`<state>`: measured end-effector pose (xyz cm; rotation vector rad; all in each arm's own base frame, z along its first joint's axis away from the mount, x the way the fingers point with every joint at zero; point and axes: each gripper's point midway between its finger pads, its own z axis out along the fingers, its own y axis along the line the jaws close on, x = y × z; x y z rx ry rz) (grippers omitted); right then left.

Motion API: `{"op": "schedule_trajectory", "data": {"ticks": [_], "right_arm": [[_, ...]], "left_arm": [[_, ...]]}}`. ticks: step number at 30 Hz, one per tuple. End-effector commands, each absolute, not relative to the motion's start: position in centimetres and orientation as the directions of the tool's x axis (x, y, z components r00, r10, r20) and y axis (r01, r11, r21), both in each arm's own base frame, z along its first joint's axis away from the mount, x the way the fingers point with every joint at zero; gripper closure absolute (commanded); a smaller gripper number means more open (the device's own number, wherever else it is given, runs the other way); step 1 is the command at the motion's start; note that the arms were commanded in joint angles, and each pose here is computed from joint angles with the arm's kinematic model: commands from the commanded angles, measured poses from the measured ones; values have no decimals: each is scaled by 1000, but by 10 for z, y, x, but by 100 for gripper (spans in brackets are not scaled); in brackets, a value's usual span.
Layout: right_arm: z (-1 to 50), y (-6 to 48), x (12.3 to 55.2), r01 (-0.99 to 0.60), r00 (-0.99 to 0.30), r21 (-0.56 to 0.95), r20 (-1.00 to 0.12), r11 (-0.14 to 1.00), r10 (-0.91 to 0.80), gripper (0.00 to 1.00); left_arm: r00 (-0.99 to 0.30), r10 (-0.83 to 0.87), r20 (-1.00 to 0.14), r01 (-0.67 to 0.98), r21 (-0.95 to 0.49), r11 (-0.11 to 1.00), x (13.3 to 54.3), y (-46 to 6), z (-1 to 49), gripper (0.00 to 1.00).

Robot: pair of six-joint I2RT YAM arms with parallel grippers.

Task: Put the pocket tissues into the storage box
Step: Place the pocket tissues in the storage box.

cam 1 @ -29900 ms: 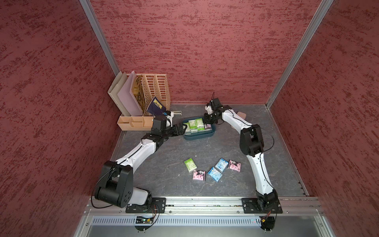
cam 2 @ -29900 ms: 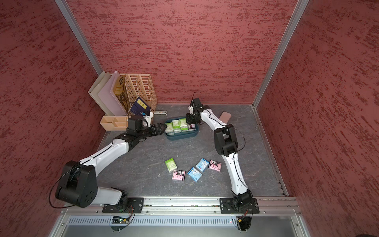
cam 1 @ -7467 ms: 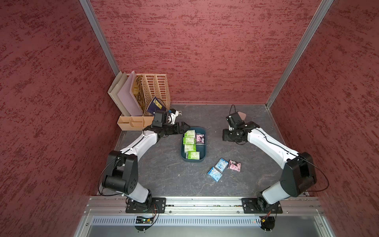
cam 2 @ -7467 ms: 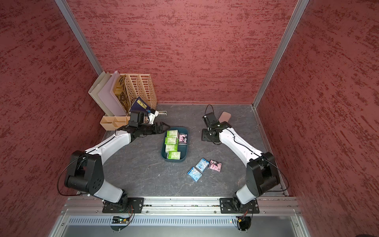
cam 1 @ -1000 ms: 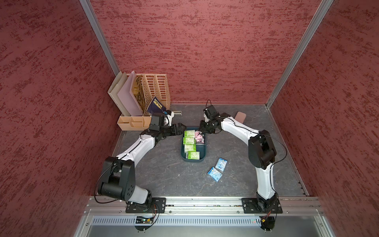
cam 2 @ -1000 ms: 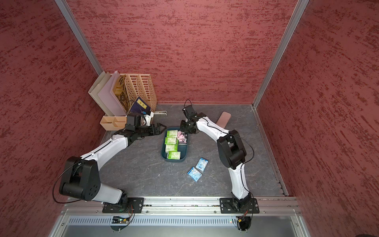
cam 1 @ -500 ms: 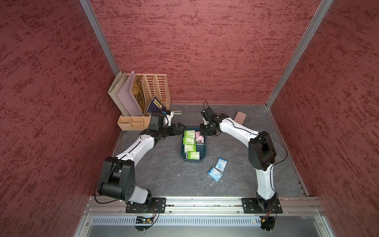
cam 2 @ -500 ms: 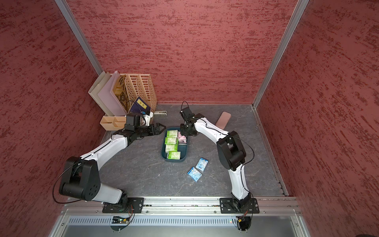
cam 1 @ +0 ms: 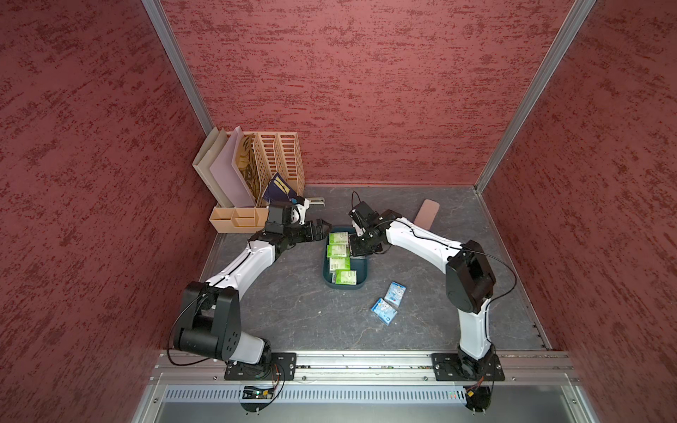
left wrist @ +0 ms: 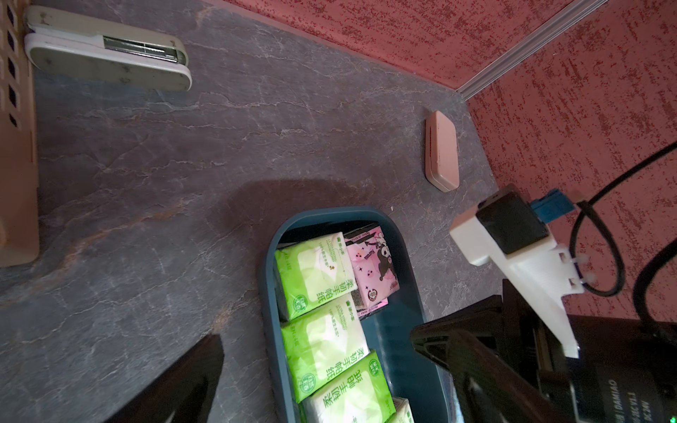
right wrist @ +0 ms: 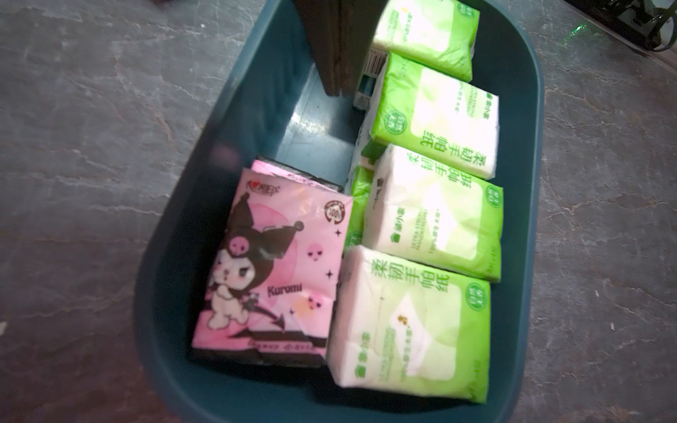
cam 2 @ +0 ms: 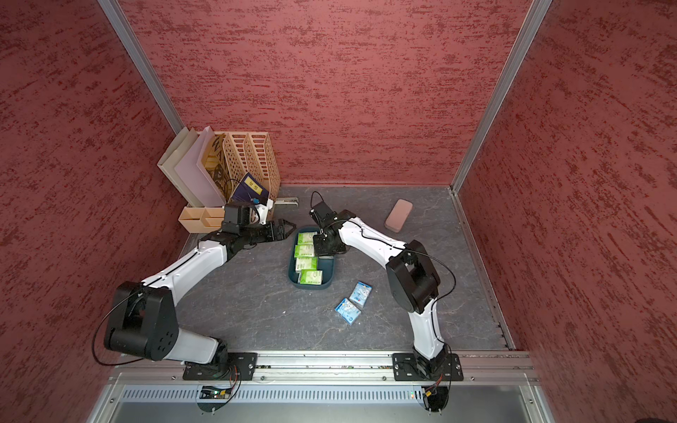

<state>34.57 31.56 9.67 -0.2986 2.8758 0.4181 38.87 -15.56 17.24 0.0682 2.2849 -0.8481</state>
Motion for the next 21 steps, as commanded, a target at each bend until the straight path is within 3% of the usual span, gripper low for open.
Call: {"op": "schedule_trajectory", "data": {"ticks": [1, 12, 21], "right_arm": [[77, 310, 341, -227, -964, 215, -185, 950, -189, 100], [52, 315, 351, -219, -969, 183, -157, 958, -192, 100], [47, 313, 374, -204, -961, 106, -209, 973, -179, 100]], "left_arm": [[-759, -188, -623, 273, -567, 777, 389, -156, 176, 0], [-763, -186, -619, 266, -564, 782, 392, -156, 171, 0], [-772, -182, -609, 257, -561, 787, 394, -155, 167, 0]]}}
